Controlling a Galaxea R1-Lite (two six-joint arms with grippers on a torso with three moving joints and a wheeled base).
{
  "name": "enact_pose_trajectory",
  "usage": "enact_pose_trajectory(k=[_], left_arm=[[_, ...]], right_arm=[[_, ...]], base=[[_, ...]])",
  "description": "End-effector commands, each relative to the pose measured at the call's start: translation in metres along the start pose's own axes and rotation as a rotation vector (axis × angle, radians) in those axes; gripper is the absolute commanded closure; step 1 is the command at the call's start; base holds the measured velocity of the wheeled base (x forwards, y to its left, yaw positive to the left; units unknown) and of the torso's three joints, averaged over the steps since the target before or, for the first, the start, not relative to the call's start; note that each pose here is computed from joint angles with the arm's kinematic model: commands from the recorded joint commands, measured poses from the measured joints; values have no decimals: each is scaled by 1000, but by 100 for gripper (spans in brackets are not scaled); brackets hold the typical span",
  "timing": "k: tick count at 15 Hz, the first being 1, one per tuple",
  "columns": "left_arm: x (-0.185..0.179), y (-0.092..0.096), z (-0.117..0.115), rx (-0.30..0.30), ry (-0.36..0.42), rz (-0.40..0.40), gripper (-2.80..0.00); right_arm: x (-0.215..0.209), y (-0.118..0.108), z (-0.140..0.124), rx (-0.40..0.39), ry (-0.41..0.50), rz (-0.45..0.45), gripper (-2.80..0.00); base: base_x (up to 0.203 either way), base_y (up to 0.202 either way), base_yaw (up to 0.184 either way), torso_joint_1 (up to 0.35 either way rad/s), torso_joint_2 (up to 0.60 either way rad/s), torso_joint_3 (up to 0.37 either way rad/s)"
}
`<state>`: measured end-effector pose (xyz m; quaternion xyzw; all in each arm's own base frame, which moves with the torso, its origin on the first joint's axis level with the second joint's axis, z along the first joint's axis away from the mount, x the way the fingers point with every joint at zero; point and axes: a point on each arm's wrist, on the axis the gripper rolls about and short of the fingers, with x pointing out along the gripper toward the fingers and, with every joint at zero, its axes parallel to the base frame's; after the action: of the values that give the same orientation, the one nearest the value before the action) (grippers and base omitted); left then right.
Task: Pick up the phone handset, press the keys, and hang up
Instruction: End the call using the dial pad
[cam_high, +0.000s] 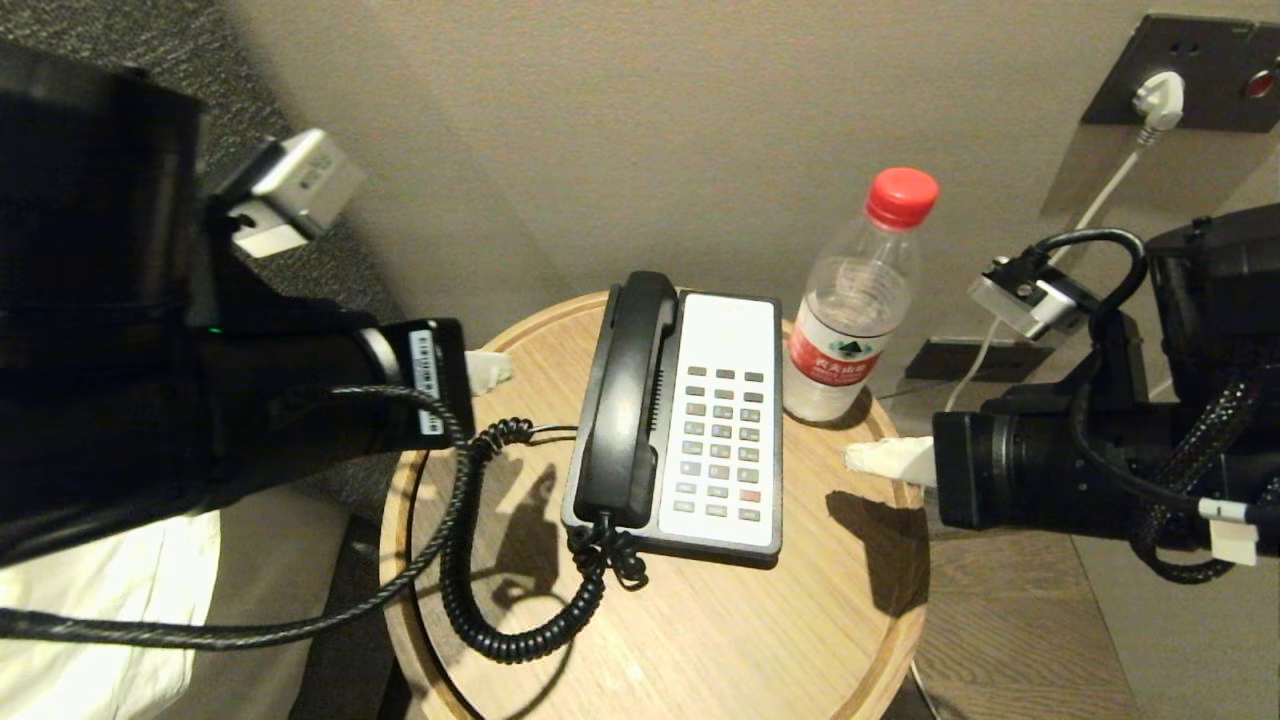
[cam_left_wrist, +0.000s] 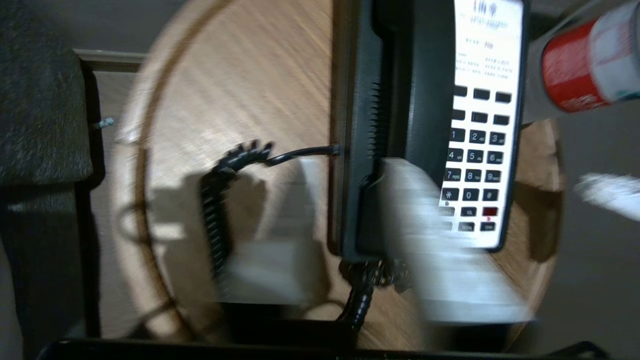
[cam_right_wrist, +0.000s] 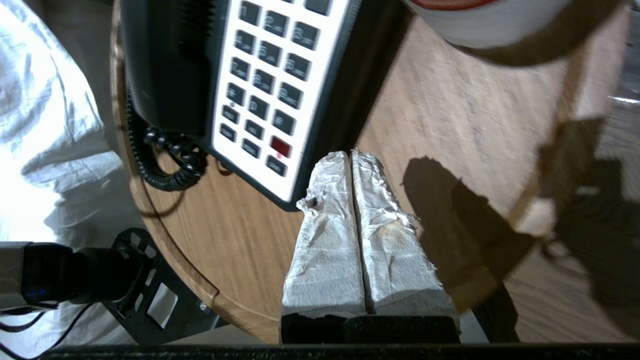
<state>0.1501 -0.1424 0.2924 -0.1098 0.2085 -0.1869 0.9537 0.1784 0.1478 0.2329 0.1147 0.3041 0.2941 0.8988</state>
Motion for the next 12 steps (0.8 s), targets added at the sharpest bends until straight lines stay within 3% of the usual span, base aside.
enact_pose_trajectory(k=[1, 4, 12], left_arm=[[-44, 28, 3, -74, -89, -4, 0], [-67, 52, -9, -145, -114, 11, 0], [-71, 57, -17, -152, -109, 16, 0]], right_arm=[[11, 8, -4, -16, 40, 26, 0], [26, 26, -16, -57, 110, 76, 0], [39, 30, -21, -67, 145, 69, 0]], base=[[0, 0, 0, 0, 0, 0], [0, 0, 0, 0, 0, 0], [0, 0, 0, 0, 0, 0]])
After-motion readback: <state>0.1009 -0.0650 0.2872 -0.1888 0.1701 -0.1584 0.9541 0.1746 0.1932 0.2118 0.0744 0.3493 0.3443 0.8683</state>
